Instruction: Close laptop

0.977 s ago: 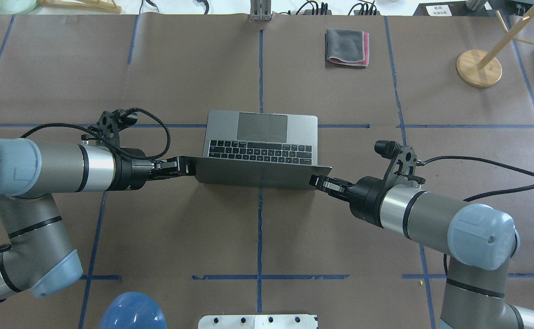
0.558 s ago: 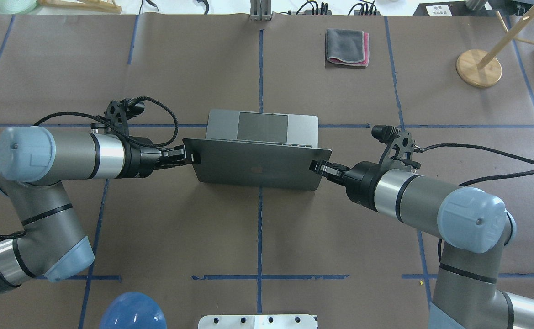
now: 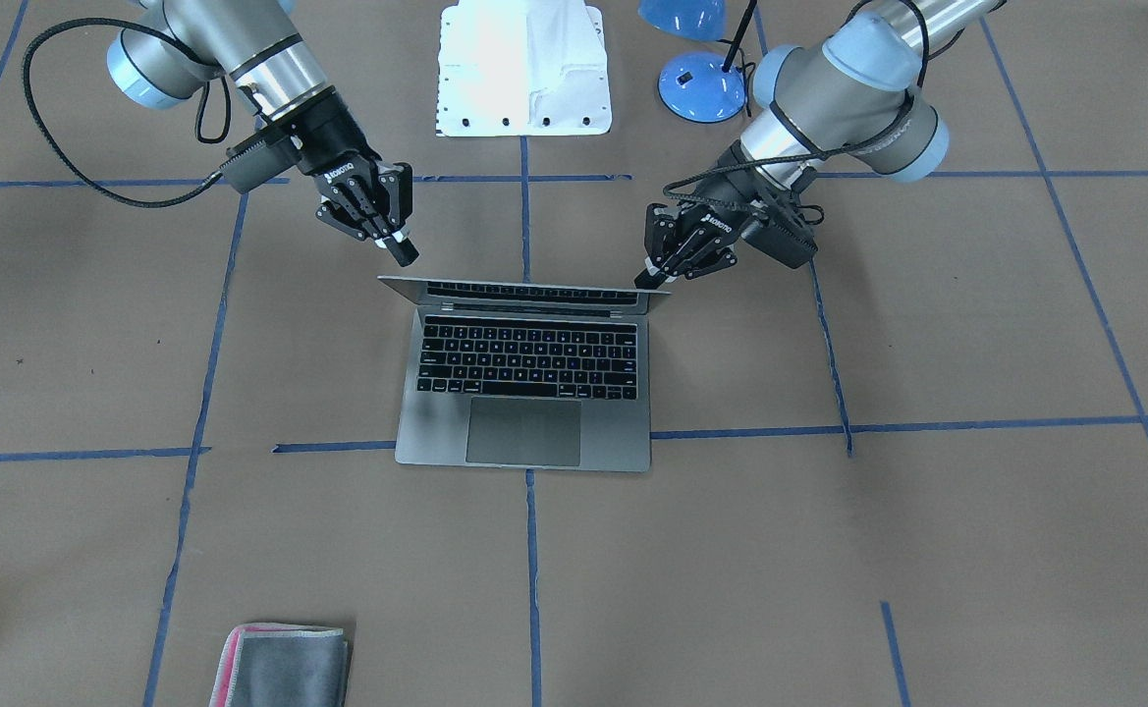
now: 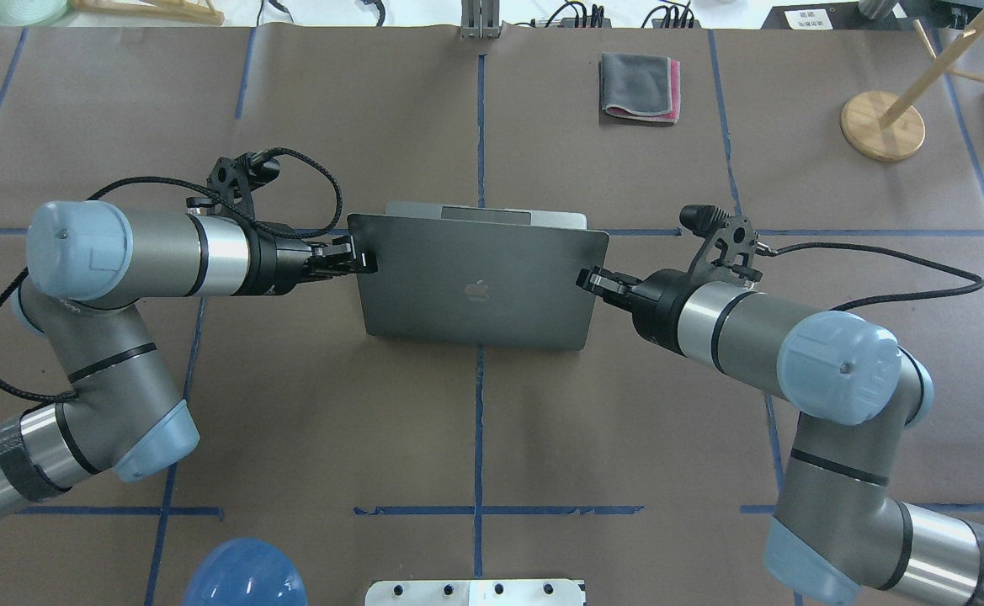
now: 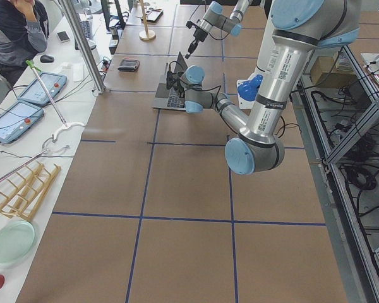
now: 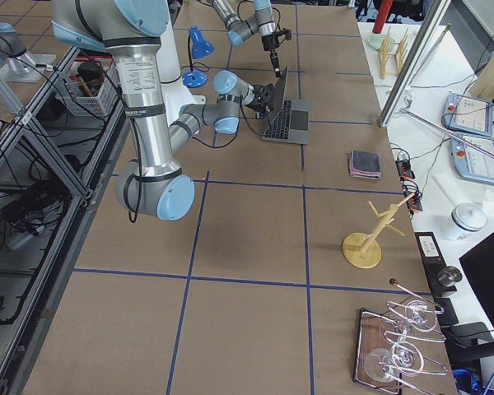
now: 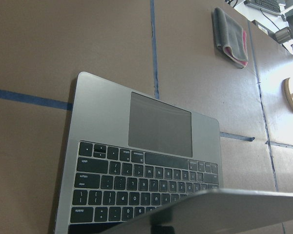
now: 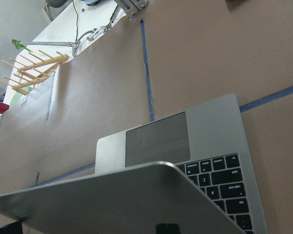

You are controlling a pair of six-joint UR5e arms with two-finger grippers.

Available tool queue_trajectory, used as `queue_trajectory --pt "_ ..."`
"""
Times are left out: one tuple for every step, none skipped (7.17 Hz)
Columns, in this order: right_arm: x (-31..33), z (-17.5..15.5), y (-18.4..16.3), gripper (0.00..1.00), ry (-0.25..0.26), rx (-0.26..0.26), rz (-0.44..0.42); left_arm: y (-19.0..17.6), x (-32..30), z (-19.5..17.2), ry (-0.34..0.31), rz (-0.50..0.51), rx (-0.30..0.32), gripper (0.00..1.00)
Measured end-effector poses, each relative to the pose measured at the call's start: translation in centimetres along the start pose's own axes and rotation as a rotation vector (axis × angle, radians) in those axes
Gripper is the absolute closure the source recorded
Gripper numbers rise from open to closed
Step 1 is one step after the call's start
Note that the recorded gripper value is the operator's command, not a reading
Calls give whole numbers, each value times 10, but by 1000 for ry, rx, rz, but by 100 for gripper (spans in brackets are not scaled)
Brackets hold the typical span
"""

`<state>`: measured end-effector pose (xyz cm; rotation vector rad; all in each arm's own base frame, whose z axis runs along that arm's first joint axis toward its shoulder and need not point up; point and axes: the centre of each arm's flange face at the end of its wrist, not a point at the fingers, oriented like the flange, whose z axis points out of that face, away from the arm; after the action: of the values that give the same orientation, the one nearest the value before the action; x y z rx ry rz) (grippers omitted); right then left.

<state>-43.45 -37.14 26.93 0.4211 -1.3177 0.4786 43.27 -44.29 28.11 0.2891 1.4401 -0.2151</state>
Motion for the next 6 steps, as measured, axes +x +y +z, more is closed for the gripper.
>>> queue_trajectory --pt "-7 16 -3 99 26 10 -2 -4 -1 7 -9 -2 3 100" --pt "-10 33 -8 99 57 21 -3 -9 -3 18 -23 -4 4 100" --pt "-8 53 -12 99 91 32 -5 -14 -10 32 -47 -7 4 100" --pt "-2 75 -15 99 127 41 -7 -19 -19 48 -76 -11 4 100" --pt "6 102 -16 98 170 46 -11 -26 -29 68 -111 -20 3 100" --pt "16 126 -15 95 214 48 -17 -31 -42 90 -152 -17 4 100"
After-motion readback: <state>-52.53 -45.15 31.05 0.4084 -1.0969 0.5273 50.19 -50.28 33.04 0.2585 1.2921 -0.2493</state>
